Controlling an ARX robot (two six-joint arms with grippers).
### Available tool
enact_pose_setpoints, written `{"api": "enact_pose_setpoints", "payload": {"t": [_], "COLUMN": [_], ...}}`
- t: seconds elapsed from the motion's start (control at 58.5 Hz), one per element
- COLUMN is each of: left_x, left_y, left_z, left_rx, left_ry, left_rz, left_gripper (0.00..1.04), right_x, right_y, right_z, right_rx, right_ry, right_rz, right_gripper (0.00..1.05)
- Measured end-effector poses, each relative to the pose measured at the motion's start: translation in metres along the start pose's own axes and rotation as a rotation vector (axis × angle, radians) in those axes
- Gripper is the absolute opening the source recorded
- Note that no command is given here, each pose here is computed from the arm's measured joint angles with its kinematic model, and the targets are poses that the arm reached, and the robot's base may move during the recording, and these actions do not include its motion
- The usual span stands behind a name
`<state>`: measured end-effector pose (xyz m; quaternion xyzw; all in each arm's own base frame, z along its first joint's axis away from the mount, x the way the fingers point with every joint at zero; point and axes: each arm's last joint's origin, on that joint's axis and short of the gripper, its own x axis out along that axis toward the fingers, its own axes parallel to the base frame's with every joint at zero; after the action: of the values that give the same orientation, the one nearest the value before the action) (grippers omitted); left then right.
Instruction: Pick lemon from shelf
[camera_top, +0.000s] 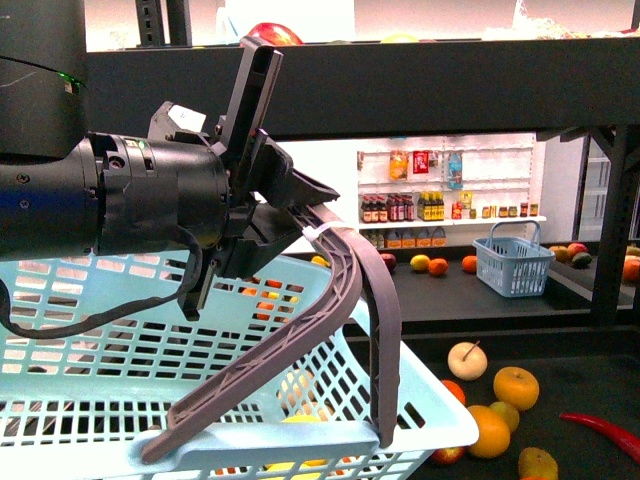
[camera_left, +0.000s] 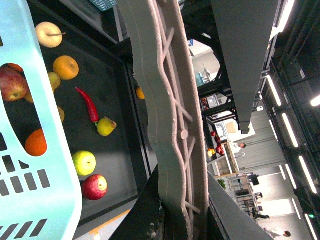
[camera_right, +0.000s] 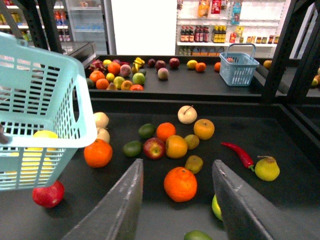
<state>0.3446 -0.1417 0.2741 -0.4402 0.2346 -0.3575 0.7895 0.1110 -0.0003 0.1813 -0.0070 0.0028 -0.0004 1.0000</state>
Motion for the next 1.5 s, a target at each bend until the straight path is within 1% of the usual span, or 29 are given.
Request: {"api": "enact_pose_setpoints", "payload": {"t": [0.068,0.103,0.137,0.171,0.256,0.581,0.616,0.718,0.821,0.94,0.958,0.992,1.06,1.111,1.146,1.18,1.265,1.402,1.505], "left_x": [0.0,0.0,0.0,0.0,0.0,0.0,0.0,0.0,0.0,0.0,0.0,0.0,0.0,0.0,0.001,0.002,0.001,-0.006,-0.021], "left_y": [0.0,0.0,0.0,0.0,0.0,0.0,0.0,0.0,0.0,0.0,0.0,0.0,0.0,0.001,0.001,0.002,0.004,0.003,0.005], "left_z": [0.0,0.0,0.0,0.0,0.0,0.0,0.0,0.0,0.0,0.0,0.0,0.0,0.0,-0.001,-0.001,0.0,0.003,0.022,0.045], "left_rx": [0.0,-0.002,-0.003,-0.003,-0.002,0.0,-0.002,-0.002,-0.002,-0.003,-0.003,-0.002,-0.003,-0.009,-0.017,-0.03,-0.069,-0.083,-0.117], "left_ry": [0.0,0.001,0.0,0.0,-0.001,0.0,0.0,0.0,0.0,0.0,0.0,0.0,0.0,-0.012,-0.046,-0.109,-0.208,-0.381,-0.555], "left_rz": [0.0,0.0,0.0,0.0,0.001,0.0,0.0,0.0,0.0,0.0,0.0,0.0,0.0,0.017,0.061,0.111,0.162,0.113,0.06], "left_gripper": [0.11,0.11,0.11,0.11,0.11,0.11,0.11,0.11,0.11,0.11,0.11,0.11,0.11,0.11,0.11,0.11,0.11,0.11,0.11], "right_x": [-0.002,-0.004,-0.009,-0.011,-0.014,-0.014,-0.014,-0.014,-0.014,-0.014,-0.014,-0.014,-0.014,-0.014,-0.014,-0.014,-0.014,-0.014,-0.014], "right_y": [0.0,0.0,0.0,0.0,0.0,0.0,0.0,0.0,0.0,0.0,0.0,0.0,0.0,0.0,0.0,0.0,0.0,0.0,0.0], "right_z": [-0.012,-0.011,-0.014,-0.015,-0.012,-0.013,-0.013,-0.013,-0.013,-0.013,-0.013,-0.013,-0.013,-0.013,-0.013,-0.013,-0.013,-0.013,-0.013], "right_rx": [-0.001,0.0,0.0,0.0,0.001,0.003,0.002,0.003,0.003,0.002,0.003,0.003,0.003,0.003,0.003,0.003,0.003,0.003,0.003], "right_ry": [-0.006,-0.014,0.012,0.016,-0.023,-0.017,-0.017,-0.017,-0.017,-0.017,-0.017,-0.017,-0.017,-0.017,-0.017,-0.016,-0.017,-0.016,-0.017], "right_rz": [0.001,-0.002,-0.001,-0.002,0.0,0.0,-0.001,-0.001,-0.001,-0.001,-0.001,-0.001,-0.001,-0.001,-0.001,0.001,0.0,-0.001,0.001], "right_gripper": [0.25,0.17,0.08,0.03,0.03,0.03,0.06,0.25,0.41,0.65,0.66,0.73,0.88,0.96,0.99,0.97,0.97,0.97,0.97]}}
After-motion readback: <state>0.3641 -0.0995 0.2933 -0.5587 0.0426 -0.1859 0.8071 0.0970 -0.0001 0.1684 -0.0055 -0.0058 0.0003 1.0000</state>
